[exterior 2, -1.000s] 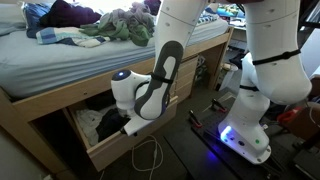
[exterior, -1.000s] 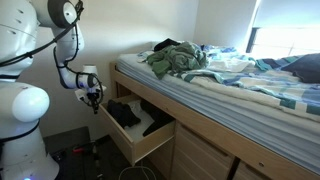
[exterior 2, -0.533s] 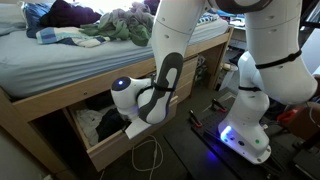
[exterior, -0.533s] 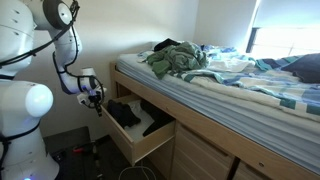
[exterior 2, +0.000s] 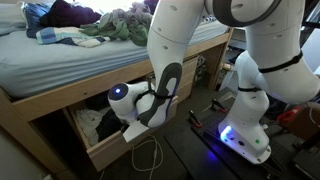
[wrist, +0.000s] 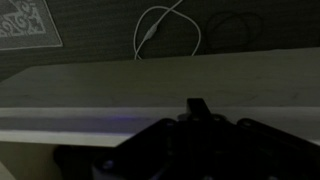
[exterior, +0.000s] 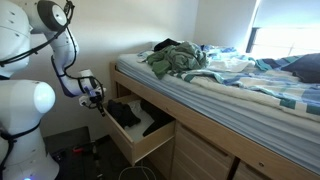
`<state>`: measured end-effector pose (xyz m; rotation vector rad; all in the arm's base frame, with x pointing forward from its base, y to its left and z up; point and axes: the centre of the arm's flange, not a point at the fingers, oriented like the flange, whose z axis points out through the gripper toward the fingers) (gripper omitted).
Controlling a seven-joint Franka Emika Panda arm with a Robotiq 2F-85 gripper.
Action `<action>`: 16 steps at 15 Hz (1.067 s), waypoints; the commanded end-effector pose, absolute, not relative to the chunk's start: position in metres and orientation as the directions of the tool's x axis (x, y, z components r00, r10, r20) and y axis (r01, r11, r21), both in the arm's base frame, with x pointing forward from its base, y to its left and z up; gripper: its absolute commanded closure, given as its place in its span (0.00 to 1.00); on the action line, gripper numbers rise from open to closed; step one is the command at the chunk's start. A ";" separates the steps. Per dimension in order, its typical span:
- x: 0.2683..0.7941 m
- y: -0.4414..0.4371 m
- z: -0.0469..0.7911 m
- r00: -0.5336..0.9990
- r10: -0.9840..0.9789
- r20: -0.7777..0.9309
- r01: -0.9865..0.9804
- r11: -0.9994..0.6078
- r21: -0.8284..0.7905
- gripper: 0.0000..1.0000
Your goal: Put the black t-shirt in the drawer then close it
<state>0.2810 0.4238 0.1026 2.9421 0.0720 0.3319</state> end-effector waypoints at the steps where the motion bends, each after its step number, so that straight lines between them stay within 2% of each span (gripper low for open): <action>1: 0.290 0.429 0.102 0.958 0.072 0.278 0.015 -0.979 0.201 1.00; 16: 0.295 0.427 0.091 0.954 0.074 0.291 0.022 -0.984 0.178 1.00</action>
